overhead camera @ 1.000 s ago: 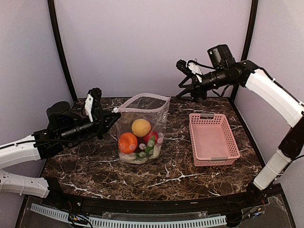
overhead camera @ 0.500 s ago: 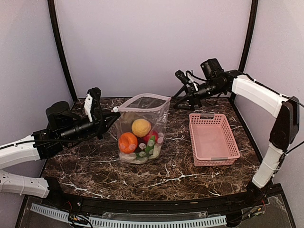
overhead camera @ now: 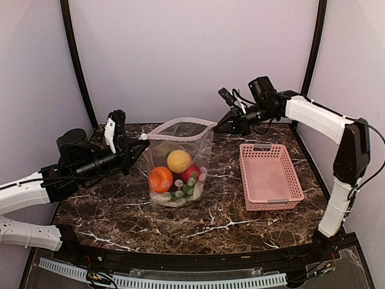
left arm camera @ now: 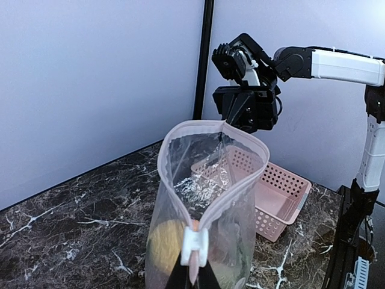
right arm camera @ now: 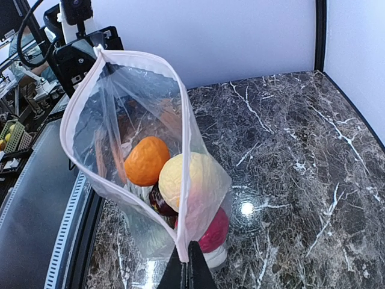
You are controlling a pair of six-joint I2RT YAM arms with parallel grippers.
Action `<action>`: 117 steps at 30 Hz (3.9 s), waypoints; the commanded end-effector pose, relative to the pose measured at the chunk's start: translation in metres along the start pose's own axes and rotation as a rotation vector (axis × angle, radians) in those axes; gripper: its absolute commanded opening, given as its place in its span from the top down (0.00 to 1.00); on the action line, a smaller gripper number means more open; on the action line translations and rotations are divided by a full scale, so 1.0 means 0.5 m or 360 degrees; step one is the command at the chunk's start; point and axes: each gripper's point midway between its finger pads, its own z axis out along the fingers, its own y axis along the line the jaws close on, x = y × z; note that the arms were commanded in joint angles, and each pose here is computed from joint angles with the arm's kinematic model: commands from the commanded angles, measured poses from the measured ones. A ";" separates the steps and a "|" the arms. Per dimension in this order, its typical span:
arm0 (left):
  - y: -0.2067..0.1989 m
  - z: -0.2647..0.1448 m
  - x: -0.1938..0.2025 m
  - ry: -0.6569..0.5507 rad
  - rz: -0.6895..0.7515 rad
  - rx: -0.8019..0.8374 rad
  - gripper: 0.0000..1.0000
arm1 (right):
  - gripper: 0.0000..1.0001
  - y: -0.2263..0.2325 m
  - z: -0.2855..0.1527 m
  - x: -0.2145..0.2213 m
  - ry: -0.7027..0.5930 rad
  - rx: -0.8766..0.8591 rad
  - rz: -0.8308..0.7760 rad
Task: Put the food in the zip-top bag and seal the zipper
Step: Adjust the zipper food storage bag at the center of the board, then hold the zipper from the zipper food storage bag.
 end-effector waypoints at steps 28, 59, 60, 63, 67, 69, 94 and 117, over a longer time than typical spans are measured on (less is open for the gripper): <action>-0.008 -0.008 -0.018 -0.0119 -0.0024 0.0042 0.99 | 0.53 0.124 -0.018 -0.135 0.0143 0.0222 -0.0388; -0.047 -0.035 -0.037 0.0111 0.0265 0.0192 0.99 | 0.51 0.272 0.307 -0.218 0.0201 0.0025 -0.0794; -0.048 -0.035 -0.035 0.0120 0.0275 0.0195 0.99 | 0.52 0.271 0.307 -0.218 0.0199 0.0027 -0.0796; -0.051 -0.031 -0.033 0.0151 0.0289 0.0212 0.99 | 0.53 0.269 0.311 -0.215 0.0204 0.0022 -0.0794; -0.054 -0.027 -0.029 0.0182 0.0295 0.0231 0.99 | 0.57 0.265 0.317 -0.211 0.0208 0.0017 -0.0788; -0.054 -0.026 -0.030 0.0181 0.0303 0.0228 0.99 | 0.59 0.266 0.318 -0.210 0.0210 0.0012 -0.0787; -0.046 -0.032 -0.031 0.0190 0.0328 0.0192 0.99 | 0.86 0.269 0.323 -0.187 0.0244 -0.0035 -0.0811; -0.038 -0.030 -0.031 0.0179 0.0309 0.0156 0.99 | 0.98 0.264 0.324 -0.163 0.0303 -0.0042 -0.0826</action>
